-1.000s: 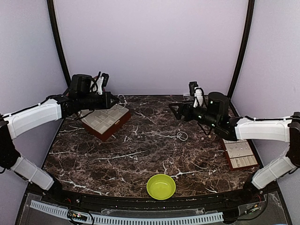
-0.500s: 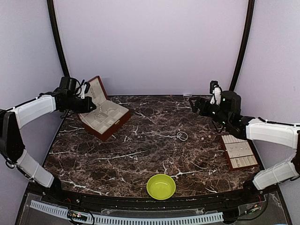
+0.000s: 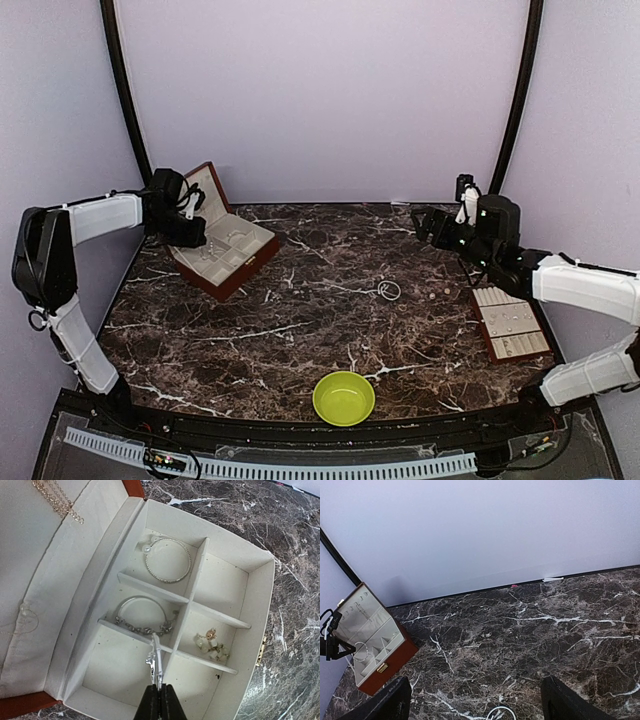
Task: Organize the mixed jewelry
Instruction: Place the bangle in the larger divider.
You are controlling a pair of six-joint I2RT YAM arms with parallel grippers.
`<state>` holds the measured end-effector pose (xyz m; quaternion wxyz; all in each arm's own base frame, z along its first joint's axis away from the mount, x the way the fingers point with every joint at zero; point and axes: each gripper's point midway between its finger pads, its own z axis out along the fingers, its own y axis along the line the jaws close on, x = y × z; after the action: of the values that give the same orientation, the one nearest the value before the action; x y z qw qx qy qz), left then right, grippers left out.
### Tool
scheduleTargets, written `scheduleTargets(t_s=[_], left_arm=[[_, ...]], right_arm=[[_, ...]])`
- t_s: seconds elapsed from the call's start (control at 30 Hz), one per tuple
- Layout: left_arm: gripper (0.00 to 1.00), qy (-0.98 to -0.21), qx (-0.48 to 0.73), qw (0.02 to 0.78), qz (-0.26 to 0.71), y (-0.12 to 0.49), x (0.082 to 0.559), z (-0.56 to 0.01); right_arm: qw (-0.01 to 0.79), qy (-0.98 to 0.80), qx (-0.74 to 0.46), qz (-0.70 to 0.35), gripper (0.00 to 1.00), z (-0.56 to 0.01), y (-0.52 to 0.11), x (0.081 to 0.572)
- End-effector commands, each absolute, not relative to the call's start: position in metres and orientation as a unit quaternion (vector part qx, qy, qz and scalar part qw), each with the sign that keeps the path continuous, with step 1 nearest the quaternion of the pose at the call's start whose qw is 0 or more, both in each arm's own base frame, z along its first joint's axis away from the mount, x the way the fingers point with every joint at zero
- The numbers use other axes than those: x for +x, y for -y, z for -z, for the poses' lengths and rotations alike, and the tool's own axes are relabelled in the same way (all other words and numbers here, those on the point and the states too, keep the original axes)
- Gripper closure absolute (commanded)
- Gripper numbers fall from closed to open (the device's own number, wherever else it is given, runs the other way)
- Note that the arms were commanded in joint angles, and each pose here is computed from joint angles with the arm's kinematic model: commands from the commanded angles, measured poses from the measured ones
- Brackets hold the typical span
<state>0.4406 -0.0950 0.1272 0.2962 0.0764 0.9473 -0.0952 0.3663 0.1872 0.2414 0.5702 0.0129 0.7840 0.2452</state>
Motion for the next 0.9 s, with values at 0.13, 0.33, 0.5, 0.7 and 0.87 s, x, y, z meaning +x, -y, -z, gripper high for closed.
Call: scheduleTargets(t_s=[0.13,0.33,0.5,0.7,0.87], left_arm=[[1.00,-0.952,0.104,0.282,0.066,0.089,0.448,-0.124],[1.00,-0.954,0.099,0.277,0.055,0.084,0.439,-0.121],[1.00,-0.954,0.094,0.281,0.056,0.083,0.432,-0.120],[1.00,-0.955,0.095,0.276,0.056,0.082,0.430,-0.116],[1.00,-0.957,0.100,0.264,0.059,0.084,0.431,-0.110]], right_arm=[[0.577,-0.780,0.037,-0.239,0.09,-0.244,-0.178,0.368],[0.575,-0.784,0.045,-0.228,0.09,-0.240,-0.172,0.368],[0.571,-0.788,0.050,-0.224,0.09,-0.236,-0.171,0.368],[0.569,-0.789,0.059,-0.224,0.09,-0.235,-0.171,0.372],[0.566,-0.791,0.061,-0.224,0.09,-0.233,-0.172,0.374]])
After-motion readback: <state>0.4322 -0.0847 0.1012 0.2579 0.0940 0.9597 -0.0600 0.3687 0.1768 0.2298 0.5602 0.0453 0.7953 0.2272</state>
